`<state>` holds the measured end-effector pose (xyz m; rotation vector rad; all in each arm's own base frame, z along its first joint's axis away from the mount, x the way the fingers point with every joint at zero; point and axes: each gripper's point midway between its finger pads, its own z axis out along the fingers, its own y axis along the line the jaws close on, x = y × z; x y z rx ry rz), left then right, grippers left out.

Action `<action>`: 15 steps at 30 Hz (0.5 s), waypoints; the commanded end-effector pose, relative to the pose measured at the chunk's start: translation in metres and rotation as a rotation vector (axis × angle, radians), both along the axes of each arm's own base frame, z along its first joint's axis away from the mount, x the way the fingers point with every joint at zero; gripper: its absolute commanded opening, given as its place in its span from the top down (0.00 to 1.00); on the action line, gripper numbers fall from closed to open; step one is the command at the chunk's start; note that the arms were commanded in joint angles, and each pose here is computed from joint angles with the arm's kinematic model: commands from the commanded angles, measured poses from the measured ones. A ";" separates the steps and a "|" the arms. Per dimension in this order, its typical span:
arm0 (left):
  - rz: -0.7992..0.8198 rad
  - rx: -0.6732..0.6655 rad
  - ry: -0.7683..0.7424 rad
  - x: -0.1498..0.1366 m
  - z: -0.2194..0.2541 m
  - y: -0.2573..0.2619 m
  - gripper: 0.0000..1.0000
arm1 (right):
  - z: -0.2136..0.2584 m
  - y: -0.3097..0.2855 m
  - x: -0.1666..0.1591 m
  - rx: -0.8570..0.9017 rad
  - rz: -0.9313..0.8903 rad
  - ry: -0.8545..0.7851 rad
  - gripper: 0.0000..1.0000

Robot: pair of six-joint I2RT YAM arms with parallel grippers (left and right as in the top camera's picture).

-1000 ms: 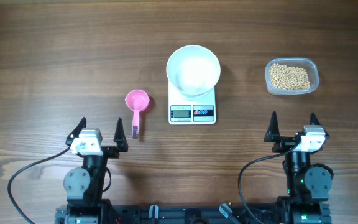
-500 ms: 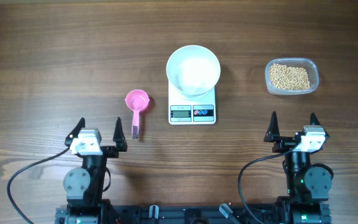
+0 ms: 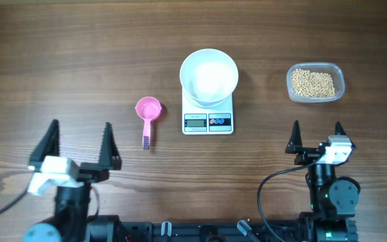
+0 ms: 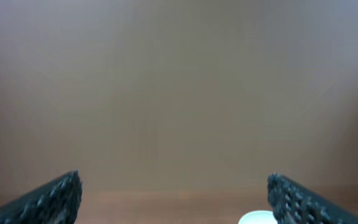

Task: Scoop item into bowl and weigh 150g on scale
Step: 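Move the left gripper to the pink scoop handle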

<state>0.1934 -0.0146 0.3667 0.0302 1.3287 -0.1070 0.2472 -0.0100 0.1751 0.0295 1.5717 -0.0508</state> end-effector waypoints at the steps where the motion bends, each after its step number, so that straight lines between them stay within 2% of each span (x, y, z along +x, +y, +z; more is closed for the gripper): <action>1: 0.012 -0.157 0.356 0.009 0.003 0.004 0.00 | 0.001 -0.002 0.000 -0.012 -0.011 -0.007 0.00; 2: 0.004 -0.204 0.540 0.013 -0.010 0.000 0.00 | 0.001 -0.002 0.000 -0.012 -0.011 -0.007 0.00; 5: -0.066 -0.218 0.870 0.024 -0.028 -0.017 0.00 | 0.001 -0.002 0.000 -0.012 -0.011 -0.007 0.00; 8: -0.143 -0.169 1.000 0.049 -0.032 -0.029 0.00 | 0.001 -0.002 0.000 -0.012 -0.011 -0.007 0.00; 10: -0.096 -0.205 1.144 0.057 -0.050 -0.025 0.00 | 0.001 -0.002 0.000 -0.012 -0.011 -0.007 0.00; 12: -0.016 -0.243 1.405 0.061 -0.091 -0.019 0.00 | 0.001 -0.002 0.000 -0.012 -0.011 -0.007 0.00; 15: 0.012 -0.254 1.662 0.075 -0.144 -0.019 0.00 | 0.001 -0.002 0.000 -0.012 -0.011 -0.007 0.00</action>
